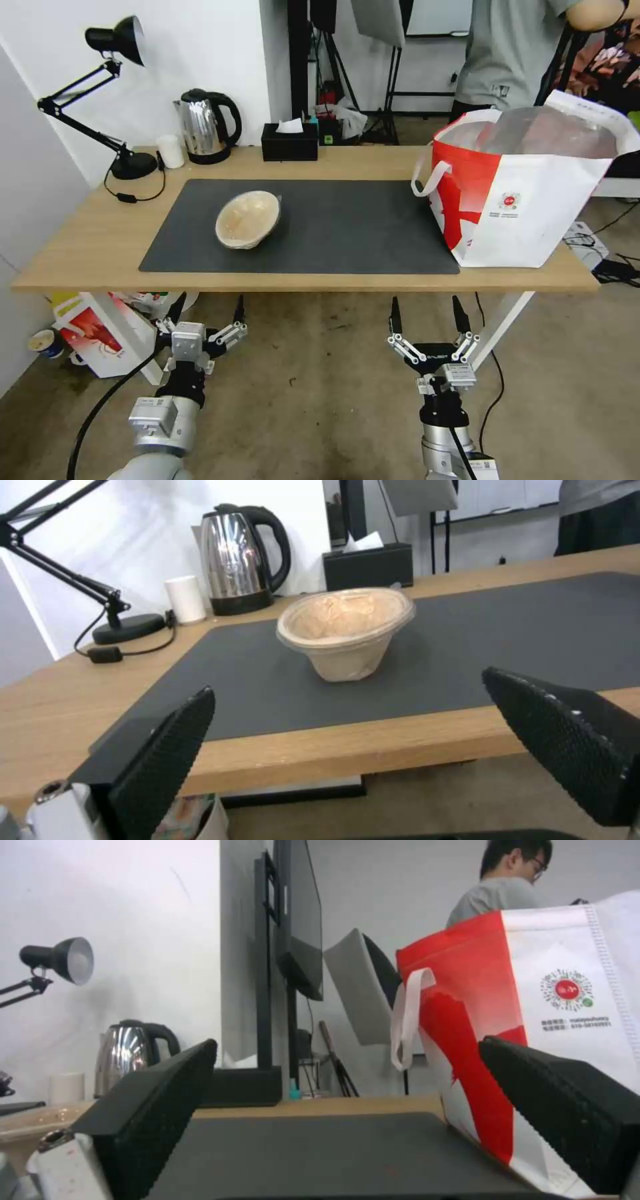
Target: Pick up the trash from the table and place it into the takeout bag.
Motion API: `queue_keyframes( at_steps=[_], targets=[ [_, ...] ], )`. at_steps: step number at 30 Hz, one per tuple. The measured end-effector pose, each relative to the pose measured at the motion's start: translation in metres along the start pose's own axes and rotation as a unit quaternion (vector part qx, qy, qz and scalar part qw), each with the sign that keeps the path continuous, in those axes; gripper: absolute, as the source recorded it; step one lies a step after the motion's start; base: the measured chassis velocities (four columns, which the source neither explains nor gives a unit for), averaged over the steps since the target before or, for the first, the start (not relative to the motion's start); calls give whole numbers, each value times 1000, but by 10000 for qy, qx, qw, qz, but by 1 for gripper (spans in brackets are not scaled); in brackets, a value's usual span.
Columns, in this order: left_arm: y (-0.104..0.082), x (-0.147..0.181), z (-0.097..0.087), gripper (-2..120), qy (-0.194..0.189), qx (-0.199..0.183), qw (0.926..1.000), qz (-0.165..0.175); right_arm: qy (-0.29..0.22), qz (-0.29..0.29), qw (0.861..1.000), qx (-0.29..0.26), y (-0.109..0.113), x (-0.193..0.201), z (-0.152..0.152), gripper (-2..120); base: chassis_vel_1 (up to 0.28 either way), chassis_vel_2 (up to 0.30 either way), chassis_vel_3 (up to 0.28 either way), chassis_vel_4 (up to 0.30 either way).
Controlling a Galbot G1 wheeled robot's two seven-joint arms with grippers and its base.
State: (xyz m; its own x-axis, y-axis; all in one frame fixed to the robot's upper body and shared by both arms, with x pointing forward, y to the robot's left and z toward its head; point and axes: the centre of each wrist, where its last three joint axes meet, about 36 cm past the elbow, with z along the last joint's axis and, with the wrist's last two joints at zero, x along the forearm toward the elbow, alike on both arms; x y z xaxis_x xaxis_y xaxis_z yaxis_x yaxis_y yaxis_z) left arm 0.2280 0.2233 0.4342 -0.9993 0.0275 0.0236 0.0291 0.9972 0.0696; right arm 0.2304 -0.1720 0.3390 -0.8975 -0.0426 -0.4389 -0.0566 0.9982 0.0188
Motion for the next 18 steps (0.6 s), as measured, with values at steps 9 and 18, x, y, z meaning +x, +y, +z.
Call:
queue_keyframes(
  at_steps=[9,18],
  targets=[
    [0,0,0,100,0,0,10000,0,-55,-30,10000,4,-1,-4,-2,100,0,0,0,0],
    [0,0,0,100,0,0,10000,0,-15,-22,10000,10,0,-2,-3,100,0,0,0,0]
  ],
)
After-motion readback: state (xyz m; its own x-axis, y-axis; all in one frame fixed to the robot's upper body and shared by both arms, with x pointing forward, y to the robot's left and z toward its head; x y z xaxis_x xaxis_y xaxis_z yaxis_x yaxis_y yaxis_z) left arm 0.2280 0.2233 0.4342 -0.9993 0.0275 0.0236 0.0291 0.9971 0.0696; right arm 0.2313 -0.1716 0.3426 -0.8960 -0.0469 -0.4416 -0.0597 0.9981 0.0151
